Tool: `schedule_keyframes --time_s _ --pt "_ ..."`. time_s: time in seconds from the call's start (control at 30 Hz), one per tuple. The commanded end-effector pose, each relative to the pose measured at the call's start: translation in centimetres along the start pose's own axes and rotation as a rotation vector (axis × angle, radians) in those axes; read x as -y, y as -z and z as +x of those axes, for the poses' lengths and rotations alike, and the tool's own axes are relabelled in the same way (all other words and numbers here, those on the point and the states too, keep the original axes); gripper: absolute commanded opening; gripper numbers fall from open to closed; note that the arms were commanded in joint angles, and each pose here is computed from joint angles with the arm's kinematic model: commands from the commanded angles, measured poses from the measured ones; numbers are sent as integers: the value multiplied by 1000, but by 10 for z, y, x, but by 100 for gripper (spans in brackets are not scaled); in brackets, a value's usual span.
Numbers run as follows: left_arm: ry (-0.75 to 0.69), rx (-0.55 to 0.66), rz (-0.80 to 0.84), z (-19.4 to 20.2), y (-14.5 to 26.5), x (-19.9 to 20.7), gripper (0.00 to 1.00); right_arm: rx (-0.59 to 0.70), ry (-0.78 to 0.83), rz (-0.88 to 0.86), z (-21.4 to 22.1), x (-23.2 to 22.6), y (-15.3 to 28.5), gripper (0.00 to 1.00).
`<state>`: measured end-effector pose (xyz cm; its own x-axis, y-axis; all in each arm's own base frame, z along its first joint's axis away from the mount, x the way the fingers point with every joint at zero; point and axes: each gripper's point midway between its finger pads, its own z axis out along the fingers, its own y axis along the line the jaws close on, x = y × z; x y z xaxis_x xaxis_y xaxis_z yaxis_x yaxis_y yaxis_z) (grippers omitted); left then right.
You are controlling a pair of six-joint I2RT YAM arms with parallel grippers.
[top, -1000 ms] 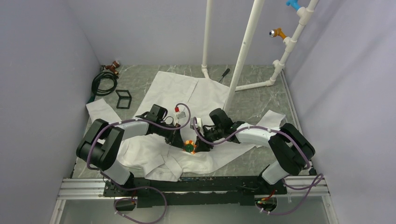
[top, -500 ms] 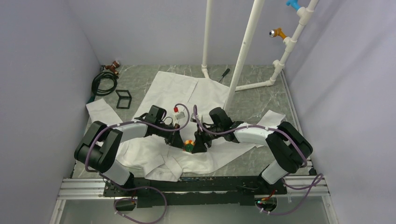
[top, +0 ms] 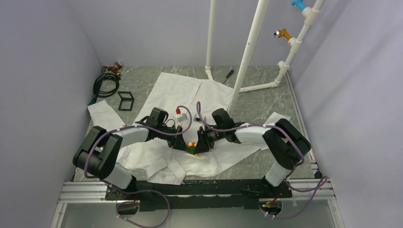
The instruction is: Remove the brooch from the garment
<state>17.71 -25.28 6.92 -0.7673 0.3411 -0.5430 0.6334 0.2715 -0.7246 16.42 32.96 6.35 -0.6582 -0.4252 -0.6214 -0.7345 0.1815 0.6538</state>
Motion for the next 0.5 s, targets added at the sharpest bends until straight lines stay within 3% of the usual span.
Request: schedule_keyframes --time_s 0.0,0.27,0.33,0.4,0.47 --pt "-64 39 36 -12 3 11 0 50 52 -68 -25 -12 -1 27" --pt "-53 66 54 -18 3 14 1 53 55 -94 -27 -13 -1 4" --pt "-37 90 60 -22 6 14 15 54 56 -103 -26 -14 -1 0" --pt "-16 136 52 -28 13 11 35 57 57 -106 -26 -15 -1 0" --pt "-16 182 34 -32 21 9 46 58 51 -103 -25 -14 -1 0"
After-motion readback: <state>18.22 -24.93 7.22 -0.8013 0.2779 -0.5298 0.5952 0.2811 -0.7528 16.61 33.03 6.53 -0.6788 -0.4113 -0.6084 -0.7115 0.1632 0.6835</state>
